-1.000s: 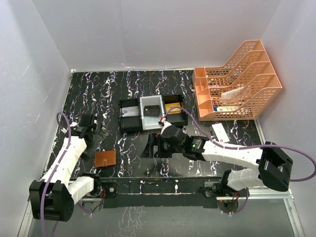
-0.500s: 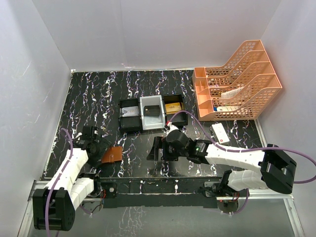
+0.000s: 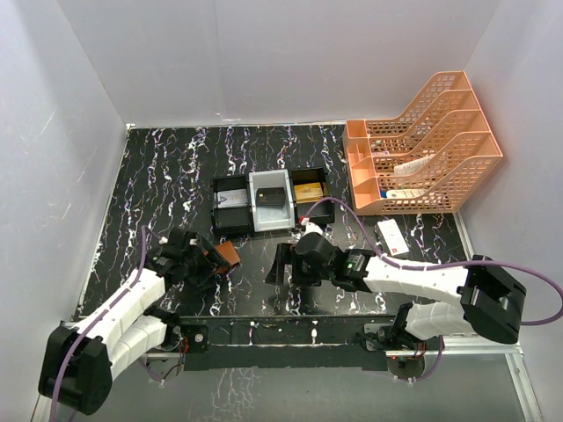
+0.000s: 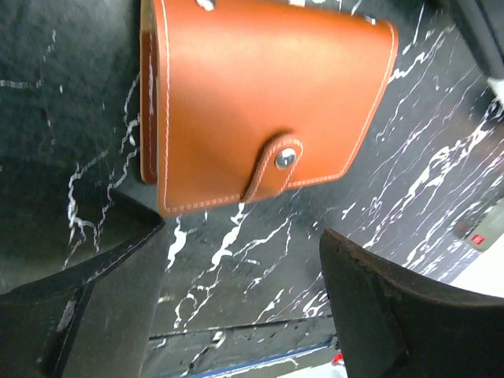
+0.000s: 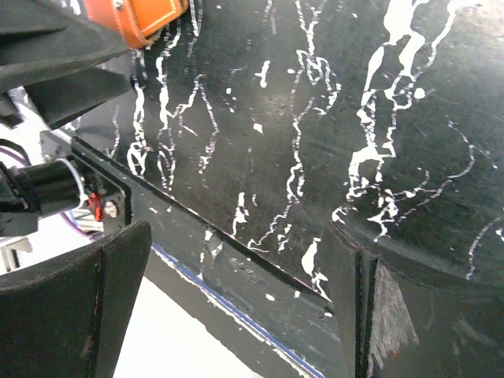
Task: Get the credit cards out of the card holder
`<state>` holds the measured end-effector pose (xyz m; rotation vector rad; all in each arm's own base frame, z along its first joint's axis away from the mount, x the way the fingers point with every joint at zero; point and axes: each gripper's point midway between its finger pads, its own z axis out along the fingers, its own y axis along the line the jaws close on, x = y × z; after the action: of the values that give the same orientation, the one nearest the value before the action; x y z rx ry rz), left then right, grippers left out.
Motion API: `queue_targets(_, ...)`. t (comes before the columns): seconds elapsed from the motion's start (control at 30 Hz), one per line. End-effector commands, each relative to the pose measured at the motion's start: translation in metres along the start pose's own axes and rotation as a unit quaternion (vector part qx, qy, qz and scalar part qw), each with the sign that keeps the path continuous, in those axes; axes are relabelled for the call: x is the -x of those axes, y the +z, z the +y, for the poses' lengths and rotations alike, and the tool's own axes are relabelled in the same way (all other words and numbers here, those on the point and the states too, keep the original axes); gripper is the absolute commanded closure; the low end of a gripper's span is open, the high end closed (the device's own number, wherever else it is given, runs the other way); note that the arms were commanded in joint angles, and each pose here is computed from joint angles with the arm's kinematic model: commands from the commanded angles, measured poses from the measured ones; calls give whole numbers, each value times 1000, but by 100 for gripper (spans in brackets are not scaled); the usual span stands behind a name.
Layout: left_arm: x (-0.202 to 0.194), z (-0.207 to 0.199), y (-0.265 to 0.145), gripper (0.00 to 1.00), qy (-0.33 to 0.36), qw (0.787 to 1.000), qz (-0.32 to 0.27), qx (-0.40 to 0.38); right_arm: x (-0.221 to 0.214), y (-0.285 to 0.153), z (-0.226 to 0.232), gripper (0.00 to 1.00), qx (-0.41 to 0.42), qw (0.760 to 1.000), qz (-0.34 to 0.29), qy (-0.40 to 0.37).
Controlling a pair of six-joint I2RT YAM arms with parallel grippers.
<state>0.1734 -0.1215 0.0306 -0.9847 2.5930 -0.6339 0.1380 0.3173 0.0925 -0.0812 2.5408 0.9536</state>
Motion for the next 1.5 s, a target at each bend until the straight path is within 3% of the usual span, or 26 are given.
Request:
queue_targets(0.0, 11, -6, -23, 24, 19, 998, -54, 26, 18, -1, 9, 11, -8, 1000, -28, -3)
queue_targets(0.17, 60, -26, -61, 21, 79, 981, -173, 29, 23, -6, 6, 11, -14, 999, -41, 0)
queue_targets(0.27, 84, -29, -64, 11, 135, 967, -204, 76, 25, -10, 6, 11, -14, 999, -48, 3)
queue_targets(0.37, 95, -30, -51, 10, 191, 955, -189, 129, 28, -12, 3, 11, -20, 998, -56, 5)
queue_targets(0.53, 96, -46, -23, 11, 257, 948, -159, 103, 33, -17, 4, 11, -18, 997, -69, 3)
queue_targets(0.73, 91, -51, -18, 12, 281, 942, -179, 43, 34, -23, -4, 11, -23, 996, -83, 15)
queue_targets(0.97, 78, -56, -4, 12, 308, 938, -161, -10, 31, -25, -9, 11, -26, 996, -81, 22)
queue_targets(1.2, 77, -52, 3, 12, 316, 935, -163, -13, 29, -26, -11, 11, -31, 996, -79, 27)
queue_targets(1.47, 60, -39, 29, 12, 317, 943, -103, -6, 28, -25, -13, 10, -34, 996, -77, 27)
